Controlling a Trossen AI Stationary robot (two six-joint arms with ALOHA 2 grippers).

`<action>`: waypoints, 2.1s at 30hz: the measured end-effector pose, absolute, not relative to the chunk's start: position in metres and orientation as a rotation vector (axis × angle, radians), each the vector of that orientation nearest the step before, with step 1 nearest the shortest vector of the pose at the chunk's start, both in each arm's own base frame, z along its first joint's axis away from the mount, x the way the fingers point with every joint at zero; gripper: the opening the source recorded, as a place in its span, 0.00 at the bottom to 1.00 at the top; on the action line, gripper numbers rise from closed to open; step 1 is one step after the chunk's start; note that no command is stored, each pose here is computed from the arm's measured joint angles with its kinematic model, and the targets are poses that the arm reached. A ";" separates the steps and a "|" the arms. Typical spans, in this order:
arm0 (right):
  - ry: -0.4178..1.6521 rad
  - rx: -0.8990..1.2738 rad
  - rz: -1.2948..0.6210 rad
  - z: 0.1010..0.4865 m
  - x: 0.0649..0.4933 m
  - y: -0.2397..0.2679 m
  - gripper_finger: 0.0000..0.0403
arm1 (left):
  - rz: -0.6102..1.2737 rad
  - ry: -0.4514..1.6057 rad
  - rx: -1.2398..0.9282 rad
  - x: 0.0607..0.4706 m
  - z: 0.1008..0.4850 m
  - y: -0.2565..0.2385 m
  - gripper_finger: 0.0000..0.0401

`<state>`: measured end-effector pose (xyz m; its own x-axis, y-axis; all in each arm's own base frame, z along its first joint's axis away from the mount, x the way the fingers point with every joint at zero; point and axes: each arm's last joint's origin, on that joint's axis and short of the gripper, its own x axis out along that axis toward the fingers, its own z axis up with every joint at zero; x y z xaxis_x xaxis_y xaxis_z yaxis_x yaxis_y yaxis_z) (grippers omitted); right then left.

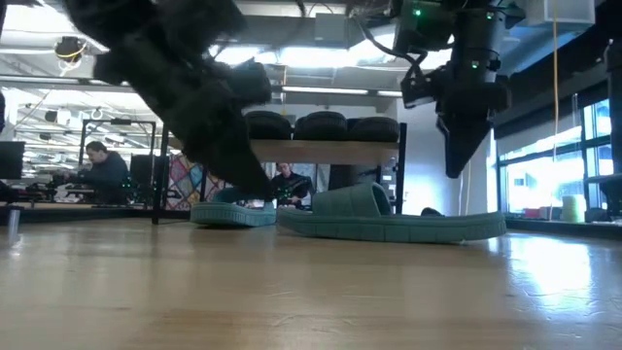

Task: Pick and place slides into the shelf
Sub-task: Put the green slide under the shelf

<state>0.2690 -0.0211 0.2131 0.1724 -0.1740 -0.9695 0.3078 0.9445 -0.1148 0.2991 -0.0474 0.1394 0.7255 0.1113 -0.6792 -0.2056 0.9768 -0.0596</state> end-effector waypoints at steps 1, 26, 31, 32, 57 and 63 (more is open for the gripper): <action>1.363 0.108 -0.361 0.213 0.268 -0.022 0.41 | 0.188 0.775 -0.155 0.301 0.139 -0.045 0.57; 1.405 0.121 -0.475 0.158 0.253 -0.024 0.41 | 0.246 0.817 -0.326 0.317 0.132 -0.008 0.57; 1.394 0.133 -0.483 0.155 0.252 -0.027 0.41 | 0.272 0.823 -0.333 0.320 0.121 -0.001 0.57; 1.387 0.140 -0.481 0.155 0.253 -0.028 0.41 | 0.275 0.813 -0.336 0.321 0.121 0.000 0.57; 1.158 0.328 -0.051 0.163 0.282 0.017 0.41 | 0.423 0.749 -0.363 0.323 0.120 0.038 0.57; 1.133 0.283 -0.038 0.164 0.283 0.021 0.41 | 0.413 0.755 -0.347 0.322 0.121 0.036 0.57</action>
<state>0.2835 0.0205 0.1637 0.4277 0.1131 -0.8968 0.1723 0.9637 0.2038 0.3223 0.0361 0.1211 0.6557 0.2341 -0.7178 -0.4779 0.8648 -0.1545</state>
